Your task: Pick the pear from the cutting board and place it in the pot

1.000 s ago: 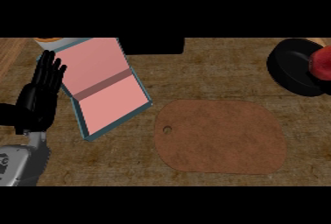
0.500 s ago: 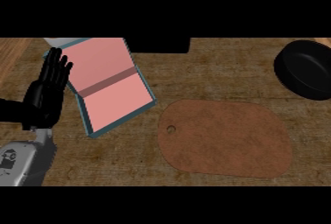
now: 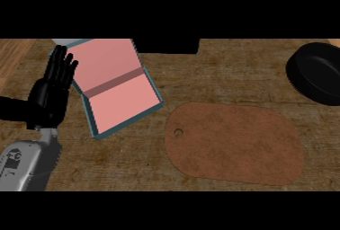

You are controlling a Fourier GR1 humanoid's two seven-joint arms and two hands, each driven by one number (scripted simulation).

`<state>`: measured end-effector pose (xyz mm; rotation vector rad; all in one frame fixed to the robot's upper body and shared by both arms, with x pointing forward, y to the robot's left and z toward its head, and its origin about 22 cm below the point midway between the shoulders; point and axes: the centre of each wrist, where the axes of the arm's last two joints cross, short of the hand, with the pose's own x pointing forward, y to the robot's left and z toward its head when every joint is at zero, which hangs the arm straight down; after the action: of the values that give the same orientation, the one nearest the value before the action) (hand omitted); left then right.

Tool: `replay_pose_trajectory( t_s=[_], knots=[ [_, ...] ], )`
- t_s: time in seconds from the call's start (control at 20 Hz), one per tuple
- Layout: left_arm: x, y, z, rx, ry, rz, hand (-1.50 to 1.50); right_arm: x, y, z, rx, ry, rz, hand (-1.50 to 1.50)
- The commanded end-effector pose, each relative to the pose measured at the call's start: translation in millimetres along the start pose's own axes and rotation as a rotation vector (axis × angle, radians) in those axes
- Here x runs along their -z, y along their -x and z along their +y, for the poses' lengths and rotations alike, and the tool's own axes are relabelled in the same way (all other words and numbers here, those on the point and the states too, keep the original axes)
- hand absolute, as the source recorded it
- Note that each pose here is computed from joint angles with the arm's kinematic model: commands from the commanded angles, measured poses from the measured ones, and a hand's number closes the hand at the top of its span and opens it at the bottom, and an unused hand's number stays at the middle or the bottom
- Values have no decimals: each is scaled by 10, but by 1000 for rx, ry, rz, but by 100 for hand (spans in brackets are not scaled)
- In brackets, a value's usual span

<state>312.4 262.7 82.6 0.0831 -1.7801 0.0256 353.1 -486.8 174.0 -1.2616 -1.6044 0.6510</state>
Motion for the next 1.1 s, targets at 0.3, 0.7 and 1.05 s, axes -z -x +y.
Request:
replay_pose_trajectory(
  t_s=[0.3, 0.7, 1.05],
  knots=[
    [-9, -83, -215, -22, 62, -4, 0, -28, 231, 162, 77, -218, 177, 150],
    [6, -9, 28, -14, 11, -4, 0, -68, 197, 388, 224, -311, 2, -150],
    [3, 23, 129, -14, 16, 0, 0, 73, 149, 218, 546, -153, 27, -150]
  ],
)
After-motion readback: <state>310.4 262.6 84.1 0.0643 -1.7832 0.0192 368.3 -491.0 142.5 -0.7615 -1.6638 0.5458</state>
